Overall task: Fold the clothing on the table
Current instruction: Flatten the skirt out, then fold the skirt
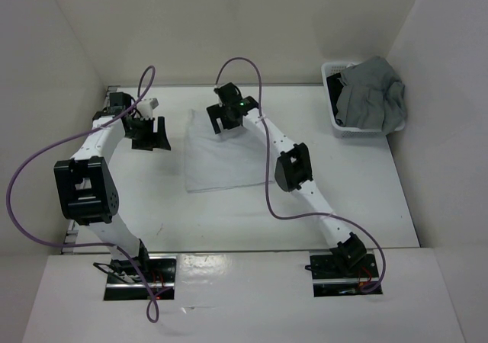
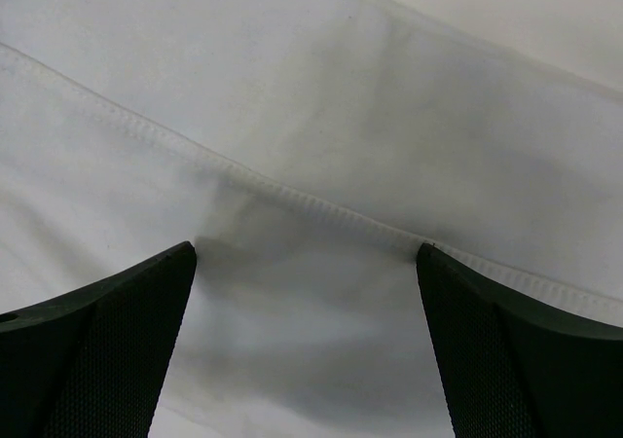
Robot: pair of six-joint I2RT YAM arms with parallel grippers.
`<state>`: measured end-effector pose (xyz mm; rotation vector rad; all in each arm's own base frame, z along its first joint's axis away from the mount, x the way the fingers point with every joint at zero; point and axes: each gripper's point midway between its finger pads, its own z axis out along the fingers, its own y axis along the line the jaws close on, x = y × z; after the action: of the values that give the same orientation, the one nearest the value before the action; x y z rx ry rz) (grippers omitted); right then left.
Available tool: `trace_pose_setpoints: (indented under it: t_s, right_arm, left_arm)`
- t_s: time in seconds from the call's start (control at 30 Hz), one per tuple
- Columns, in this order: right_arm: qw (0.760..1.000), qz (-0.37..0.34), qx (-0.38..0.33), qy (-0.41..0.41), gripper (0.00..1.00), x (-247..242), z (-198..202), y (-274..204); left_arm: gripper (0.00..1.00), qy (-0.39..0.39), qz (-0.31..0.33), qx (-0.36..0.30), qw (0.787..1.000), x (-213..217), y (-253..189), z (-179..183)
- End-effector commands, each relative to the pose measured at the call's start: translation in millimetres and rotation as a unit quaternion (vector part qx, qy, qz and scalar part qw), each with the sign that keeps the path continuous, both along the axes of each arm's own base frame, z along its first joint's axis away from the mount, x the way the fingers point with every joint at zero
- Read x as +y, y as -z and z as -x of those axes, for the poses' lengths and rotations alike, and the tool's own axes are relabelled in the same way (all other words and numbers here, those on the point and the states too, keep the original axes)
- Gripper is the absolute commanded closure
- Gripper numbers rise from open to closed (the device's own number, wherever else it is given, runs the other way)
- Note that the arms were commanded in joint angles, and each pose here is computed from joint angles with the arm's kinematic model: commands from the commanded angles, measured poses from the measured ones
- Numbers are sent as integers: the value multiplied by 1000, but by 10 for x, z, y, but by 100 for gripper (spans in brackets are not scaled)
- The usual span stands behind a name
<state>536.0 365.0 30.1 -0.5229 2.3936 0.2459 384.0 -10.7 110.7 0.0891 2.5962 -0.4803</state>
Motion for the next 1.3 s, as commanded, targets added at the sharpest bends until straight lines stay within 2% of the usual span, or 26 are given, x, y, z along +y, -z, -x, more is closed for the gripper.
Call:
trace_pose_setpoints:
  t_s: [0.0,0.37,0.5,0.53,0.6,0.63,0.7,0.73,0.8,0.83,0.87,0.93,0.97,1.03,1.07,1.1,1.13,1.2,1.27]
  right_arm:
    - [999,19,15,25,2,-240,-32,48]
    - [998,19,-19,63,2,-667,-457,88]
    - [998,-19,-34,46,2,-613,-438,-433]
    - [997,-42,-53,36,2,-568,-418,-817]
    - [995,-65,-67,31,2,-543,-358,-1204]
    - [991,-89,-97,23,2,-546,-285,-1715]
    - [989,-101,-108,12,2,-522,-126,-2066]
    - [983,-122,-139,3,2,-537,52,-2586]
    - [986,-116,-119,-2,2,-626,261,-2653]
    - [984,-120,-131,-10,2,-614,342,-2774]
    - [987,-109,-117,-6,2,-764,571,-2758]
    - [983,-94,-156,7,2,-941,638,-2804]
    - [987,-69,-141,14,3,-1133,858,-2602]
    - [988,-47,-145,26,5,-1369,947,-2448]
    - [992,-35,-124,21,7,-1530,1149,-2232]
    - [991,-32,-127,27,8,-1696,1167,-2181]
    - [995,-19,-99,24,8,-1813,1319,-1891]
    - [994,-13,-105,27,13,-1990,1479,-1907]
    - [996,1,-87,30,14,-2119,1602,-1714]
  left_arm:
    - [19,-1,9,-1,1000,-22,10,-14]
    - [19,-2,11,14,1000,-25,87,9]
    - [19,13,28,-6,1000,-97,-75,7]
    - [19,20,30,-21,999,-116,-171,11]
    - [19,30,48,-31,998,-191,-283,46]
    - [19,38,51,-35,997,-215,-343,88]
    - [19,49,57,-42,996,-250,-429,116]
    - [19,64,53,-39,996,-294,-438,177]
    - [19,85,61,-22,994,-433,-422,279]
    - [19,96,65,-18,993,-485,-385,317]
    - [19,105,73,-13,992,-559,-361,358]
    - [19,111,91,12,990,-643,-208,389]
    - [22,116,97,22,988,-690,-144,396]
    - [26,122,118,61,984,-770,80,435]
    - [28,123,125,72,982,-785,147,441]
    - [29,132,127,91,979,-868,262,472]
    - [29,133,120,101,979,-876,328,483]
    - [31,121,111,118,979,-884,474,478]
    - [32,103,97,118,983,-839,555,420]
